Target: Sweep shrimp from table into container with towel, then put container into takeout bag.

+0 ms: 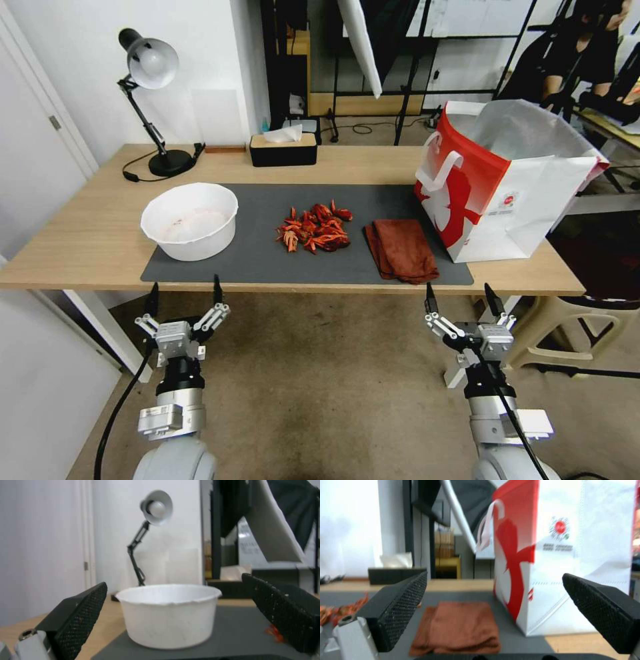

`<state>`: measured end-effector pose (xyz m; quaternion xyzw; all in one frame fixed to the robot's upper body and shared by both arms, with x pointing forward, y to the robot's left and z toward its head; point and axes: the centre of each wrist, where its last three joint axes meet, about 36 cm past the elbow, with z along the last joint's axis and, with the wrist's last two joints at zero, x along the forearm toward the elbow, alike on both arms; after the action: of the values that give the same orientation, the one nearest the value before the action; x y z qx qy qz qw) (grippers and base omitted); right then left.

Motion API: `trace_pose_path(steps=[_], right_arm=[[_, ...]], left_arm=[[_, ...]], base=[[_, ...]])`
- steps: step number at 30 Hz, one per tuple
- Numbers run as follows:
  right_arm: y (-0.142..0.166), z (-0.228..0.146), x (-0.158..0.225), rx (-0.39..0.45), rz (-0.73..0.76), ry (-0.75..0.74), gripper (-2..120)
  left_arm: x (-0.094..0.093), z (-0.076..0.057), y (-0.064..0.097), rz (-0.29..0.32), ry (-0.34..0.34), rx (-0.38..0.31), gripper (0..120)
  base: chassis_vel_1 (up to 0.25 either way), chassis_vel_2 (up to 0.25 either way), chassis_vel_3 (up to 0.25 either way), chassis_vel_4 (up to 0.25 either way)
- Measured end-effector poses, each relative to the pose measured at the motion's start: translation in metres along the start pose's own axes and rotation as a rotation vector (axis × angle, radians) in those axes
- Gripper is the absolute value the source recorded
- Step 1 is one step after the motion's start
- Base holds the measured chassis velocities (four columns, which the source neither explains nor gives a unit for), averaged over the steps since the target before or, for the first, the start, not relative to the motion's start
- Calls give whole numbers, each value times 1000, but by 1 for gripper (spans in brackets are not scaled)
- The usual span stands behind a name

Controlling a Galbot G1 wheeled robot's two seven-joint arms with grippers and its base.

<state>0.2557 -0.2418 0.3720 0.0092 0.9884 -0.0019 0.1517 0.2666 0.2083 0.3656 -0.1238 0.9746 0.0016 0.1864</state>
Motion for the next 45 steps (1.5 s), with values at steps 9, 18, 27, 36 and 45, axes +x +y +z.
trace_pose_path(steps=[9, 18, 27, 36, 45], right_arm=[[2, 26, -10, -71, 30, -199, 100], [7, 26, -10, -91, 32, -204, 100], [9, 25, -9, -104, 31, -194, 100], [10, 24, -6, -117, 18, -181, 100], [9, 24, -9, -121, 15, -183, 100]], left_arm=[[-2, 20, 16, 9, -123, -9, 100], [-2, 21, 17, 14, -120, -10, 100], [-12, 17, 21, 40, -130, -17, 100], [-39, -3, 38, 88, -98, 49, 100], [-90, -14, 69, 205, -108, 6, 100]], base=[[0, 0, 0, 0], [0, 0, 0, 0], [0, 0, 0, 0], [0, 0, 0, 0], [0, 0, 0, 0]])
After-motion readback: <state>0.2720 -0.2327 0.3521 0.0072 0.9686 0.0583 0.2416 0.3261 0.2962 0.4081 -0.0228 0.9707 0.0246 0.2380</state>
